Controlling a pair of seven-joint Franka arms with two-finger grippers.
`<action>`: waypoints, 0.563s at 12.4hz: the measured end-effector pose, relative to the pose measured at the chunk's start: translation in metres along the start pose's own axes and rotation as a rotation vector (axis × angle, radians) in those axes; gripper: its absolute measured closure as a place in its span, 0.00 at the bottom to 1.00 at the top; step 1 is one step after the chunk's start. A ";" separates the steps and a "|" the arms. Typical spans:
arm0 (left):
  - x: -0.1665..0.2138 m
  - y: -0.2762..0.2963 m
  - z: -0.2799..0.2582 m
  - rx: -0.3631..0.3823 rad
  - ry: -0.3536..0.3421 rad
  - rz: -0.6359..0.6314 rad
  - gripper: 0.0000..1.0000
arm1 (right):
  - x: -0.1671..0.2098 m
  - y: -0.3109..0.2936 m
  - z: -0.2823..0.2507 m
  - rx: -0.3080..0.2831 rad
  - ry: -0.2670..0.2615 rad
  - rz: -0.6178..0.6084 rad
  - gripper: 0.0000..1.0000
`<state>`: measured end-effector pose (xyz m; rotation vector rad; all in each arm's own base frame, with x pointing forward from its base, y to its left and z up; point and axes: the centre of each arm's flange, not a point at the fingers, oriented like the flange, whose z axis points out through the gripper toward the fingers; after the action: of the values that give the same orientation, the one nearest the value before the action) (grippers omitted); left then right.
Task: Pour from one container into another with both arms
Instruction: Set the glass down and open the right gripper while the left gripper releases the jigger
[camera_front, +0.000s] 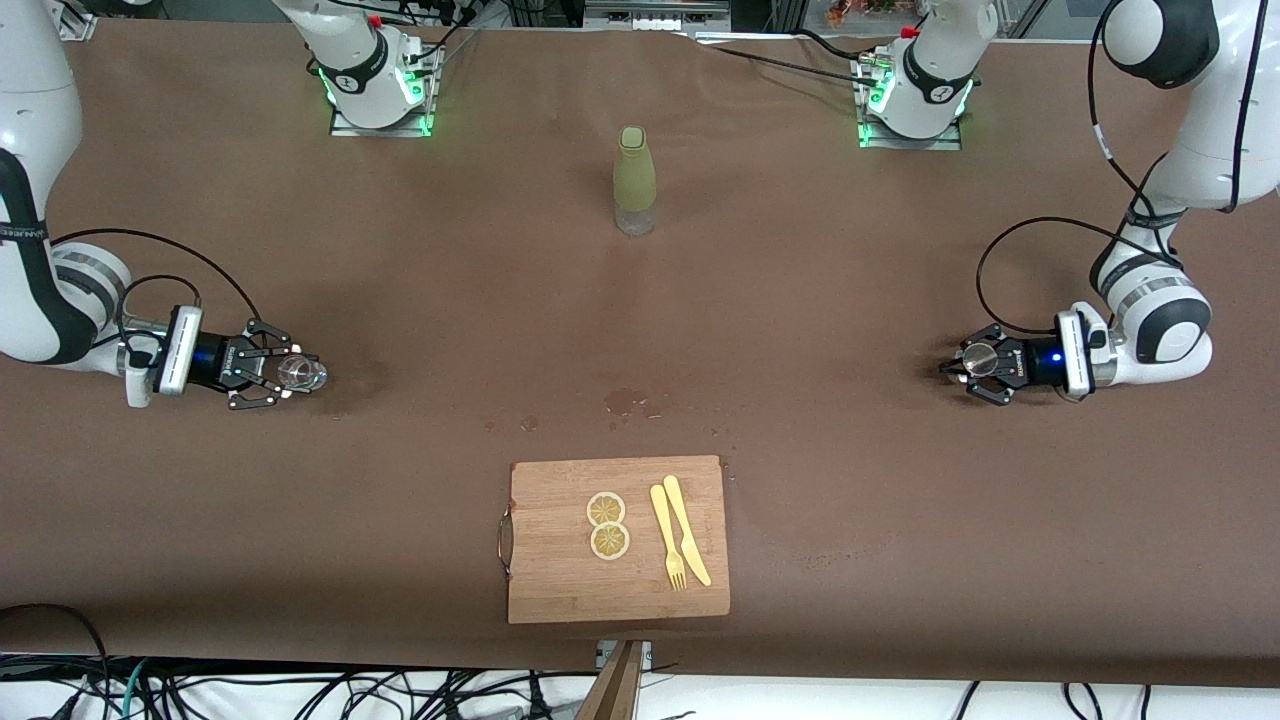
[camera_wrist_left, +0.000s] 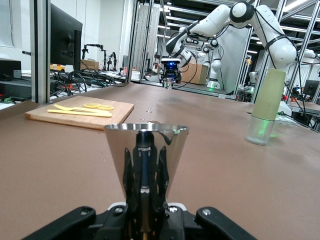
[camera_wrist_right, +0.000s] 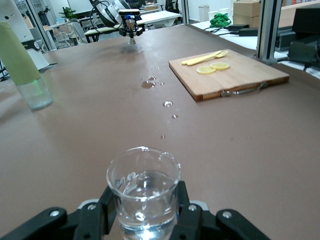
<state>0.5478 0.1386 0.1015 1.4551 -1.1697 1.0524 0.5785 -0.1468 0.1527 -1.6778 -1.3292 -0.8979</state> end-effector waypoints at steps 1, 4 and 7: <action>-0.003 0.003 0.000 -0.002 0.005 -0.004 0.92 | -0.011 -0.001 -0.003 -0.008 0.003 0.000 0.51; -0.009 0.011 0.009 -0.031 0.044 -0.009 0.92 | -0.026 0.004 -0.010 -0.028 -0.002 -0.003 0.51; -0.016 0.016 0.012 -0.044 0.075 0.043 0.92 | -0.024 0.015 -0.018 -0.079 -0.052 -0.021 0.51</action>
<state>0.5297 0.1280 0.0867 1.3502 -1.1677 1.0947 0.5875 -0.1747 0.1362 -1.7613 -1.3641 -0.9360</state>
